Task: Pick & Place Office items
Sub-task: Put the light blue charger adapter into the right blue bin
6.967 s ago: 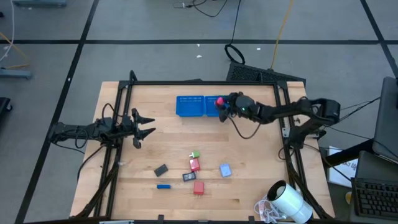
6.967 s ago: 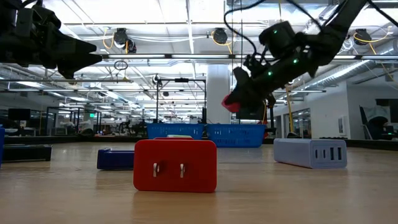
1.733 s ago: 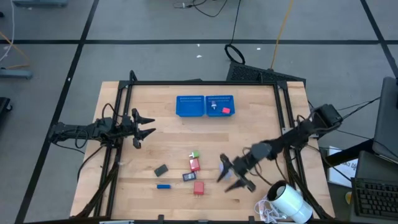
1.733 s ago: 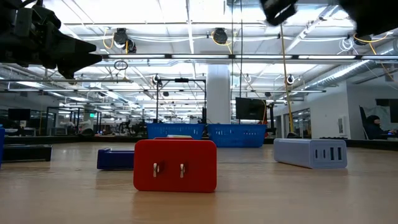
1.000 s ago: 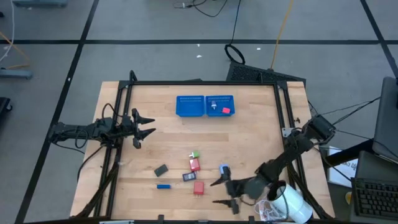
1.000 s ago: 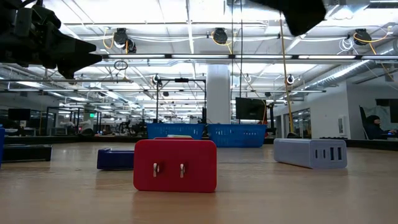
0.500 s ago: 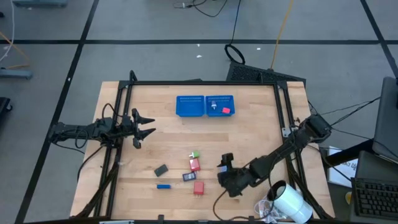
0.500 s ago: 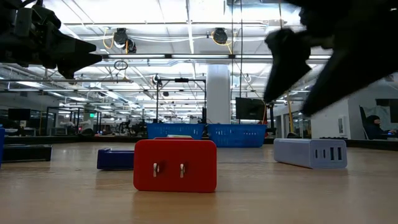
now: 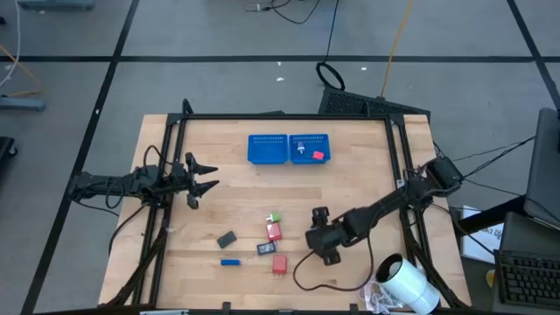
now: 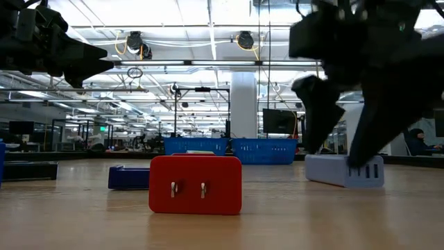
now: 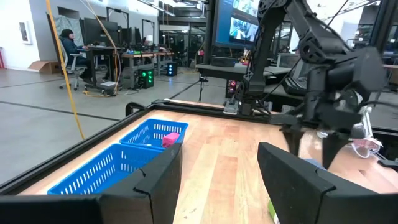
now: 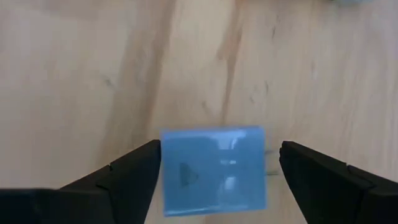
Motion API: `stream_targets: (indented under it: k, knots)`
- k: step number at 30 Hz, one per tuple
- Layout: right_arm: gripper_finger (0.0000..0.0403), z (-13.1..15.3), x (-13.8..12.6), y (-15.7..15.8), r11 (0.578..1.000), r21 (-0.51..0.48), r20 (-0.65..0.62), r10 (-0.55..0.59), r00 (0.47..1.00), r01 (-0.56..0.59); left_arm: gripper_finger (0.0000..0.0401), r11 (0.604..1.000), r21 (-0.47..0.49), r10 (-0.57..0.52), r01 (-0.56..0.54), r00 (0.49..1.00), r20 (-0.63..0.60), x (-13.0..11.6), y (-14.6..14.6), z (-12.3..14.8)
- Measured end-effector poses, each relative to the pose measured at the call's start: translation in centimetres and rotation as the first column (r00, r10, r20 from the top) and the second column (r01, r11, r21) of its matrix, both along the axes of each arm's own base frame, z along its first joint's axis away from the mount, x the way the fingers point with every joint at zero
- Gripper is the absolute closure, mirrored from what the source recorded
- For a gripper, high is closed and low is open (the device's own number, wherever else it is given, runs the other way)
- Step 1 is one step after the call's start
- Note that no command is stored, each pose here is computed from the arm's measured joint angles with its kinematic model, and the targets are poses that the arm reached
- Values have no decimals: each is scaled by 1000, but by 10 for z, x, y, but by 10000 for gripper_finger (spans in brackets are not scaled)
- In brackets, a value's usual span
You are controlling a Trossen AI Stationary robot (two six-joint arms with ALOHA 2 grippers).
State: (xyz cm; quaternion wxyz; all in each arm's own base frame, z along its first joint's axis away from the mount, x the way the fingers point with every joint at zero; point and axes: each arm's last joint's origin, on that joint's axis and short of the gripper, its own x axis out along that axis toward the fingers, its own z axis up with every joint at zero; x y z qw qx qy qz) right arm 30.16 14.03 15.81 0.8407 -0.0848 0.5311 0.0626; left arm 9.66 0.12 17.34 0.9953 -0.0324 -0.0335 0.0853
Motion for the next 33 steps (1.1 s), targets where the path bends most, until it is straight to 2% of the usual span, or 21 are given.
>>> stream_targets:
  k: [5, 11, 22, 33]
  knots:
    - [93, -20, -9, -6, 999, 33, -1, -23, 1000, 23, 187, 1000, 0, 0, 0, 1000, 0, 0, 0, 0]
    - [98, -28, -15, -9, 999, 42, 16, -24, 1000, 23, 187, 1000, 0, 0, 0, 1000, 0, 0, 0, 0]
    - [132, -27, -12, -7, 998, 59, 58, -22, 998, 18, 187, 1000, 0, 0, 0, 1000, 0, 0, 0, 0]
    - [132, -27, -12, -7, 998, 63, 65, -23, 998, 19, 187, 1000, 0, 0, 0, 1000, 0, 0, 0, 0]
